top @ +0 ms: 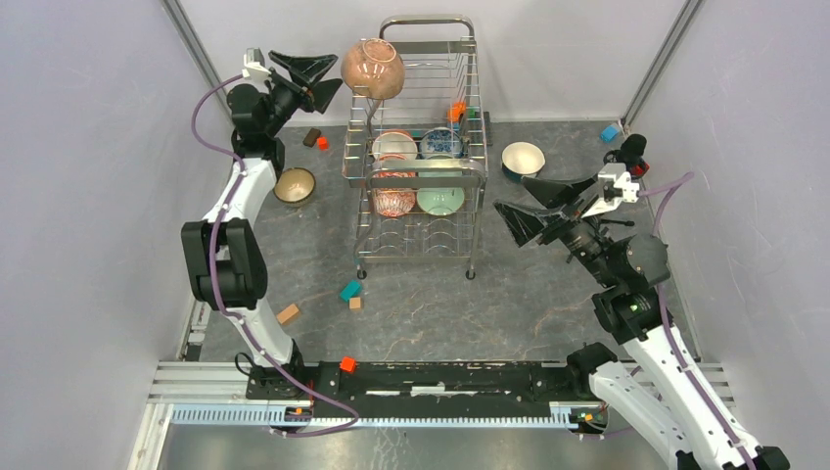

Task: Unload the bowls from the dish rack
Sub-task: Pick up the bowl from the dish rack.

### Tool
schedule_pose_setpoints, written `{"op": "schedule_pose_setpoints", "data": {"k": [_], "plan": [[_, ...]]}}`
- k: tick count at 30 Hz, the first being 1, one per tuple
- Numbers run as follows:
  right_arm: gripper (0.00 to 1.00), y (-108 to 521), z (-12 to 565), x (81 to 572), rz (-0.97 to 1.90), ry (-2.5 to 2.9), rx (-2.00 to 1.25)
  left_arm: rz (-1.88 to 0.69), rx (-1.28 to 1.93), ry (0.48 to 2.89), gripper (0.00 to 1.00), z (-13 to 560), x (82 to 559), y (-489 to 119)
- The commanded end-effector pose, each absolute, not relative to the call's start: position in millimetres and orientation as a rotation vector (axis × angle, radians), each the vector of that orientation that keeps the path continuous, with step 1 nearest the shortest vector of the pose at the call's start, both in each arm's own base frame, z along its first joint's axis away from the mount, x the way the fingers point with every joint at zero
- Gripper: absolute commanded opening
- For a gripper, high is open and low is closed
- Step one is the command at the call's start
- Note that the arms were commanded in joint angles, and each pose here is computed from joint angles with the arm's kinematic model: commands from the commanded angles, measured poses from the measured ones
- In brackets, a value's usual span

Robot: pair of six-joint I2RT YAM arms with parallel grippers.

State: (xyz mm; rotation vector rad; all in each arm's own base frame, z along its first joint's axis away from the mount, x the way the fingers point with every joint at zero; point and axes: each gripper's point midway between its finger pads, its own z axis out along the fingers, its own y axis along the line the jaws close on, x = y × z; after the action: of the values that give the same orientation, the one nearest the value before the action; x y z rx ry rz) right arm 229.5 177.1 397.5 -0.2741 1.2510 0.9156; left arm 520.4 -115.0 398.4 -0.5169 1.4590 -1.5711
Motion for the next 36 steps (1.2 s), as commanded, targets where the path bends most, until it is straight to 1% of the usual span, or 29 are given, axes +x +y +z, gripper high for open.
{"op": "schedule_pose_setpoints", "data": {"k": [1, 8, 13, 19, 22, 26, 32, 36], "plan": [[0.91, 180.5, 400.1, 228.1, 0.937, 1.227, -0.286, -1.681, -0.414, 1.361, 0.82, 437.7, 509.0, -119.7], [0.91, 181.1, 396.9, 229.6, 0.93, 1.231, -0.293, -1.721, -0.317, 1.371, 0.79, 449.8, 500.3, -140.8], [0.91, 180.4, 395.1, 228.5, 0.925, 1.23, -0.296, -1.737, -0.306, 1.362, 0.73, 451.9, 498.6, -141.6], [0.9, 179.9, 393.1, 226.6, 0.925, 1.229, -0.299, -1.759, -0.293, 1.342, 0.7, 456.9, 495.1, -142.5], [0.9, 180.0, 393.1, 224.9, 0.93, 1.226, -0.301, -1.811, -0.273, 1.327, 0.66, 459.3, 490.0, -156.5], [0.9, 181.3, 390.6, 224.2, 0.941, 1.229, -0.303, -1.87, -0.274, 1.286, 0.65, 463.8, 489.3, -159.9], [0.9, 181.7, 391.5, 223.6, 0.946, 1.228, -0.304, -1.888, -0.283, 1.282, 0.64, 460.5, 493.5, -165.0], [0.9, 182.5, 390.1, 224.4, 0.948, 1.233, -0.306, -1.907, -0.283, 1.273, 0.59, 460.8, 495.8, -166.4]]}}
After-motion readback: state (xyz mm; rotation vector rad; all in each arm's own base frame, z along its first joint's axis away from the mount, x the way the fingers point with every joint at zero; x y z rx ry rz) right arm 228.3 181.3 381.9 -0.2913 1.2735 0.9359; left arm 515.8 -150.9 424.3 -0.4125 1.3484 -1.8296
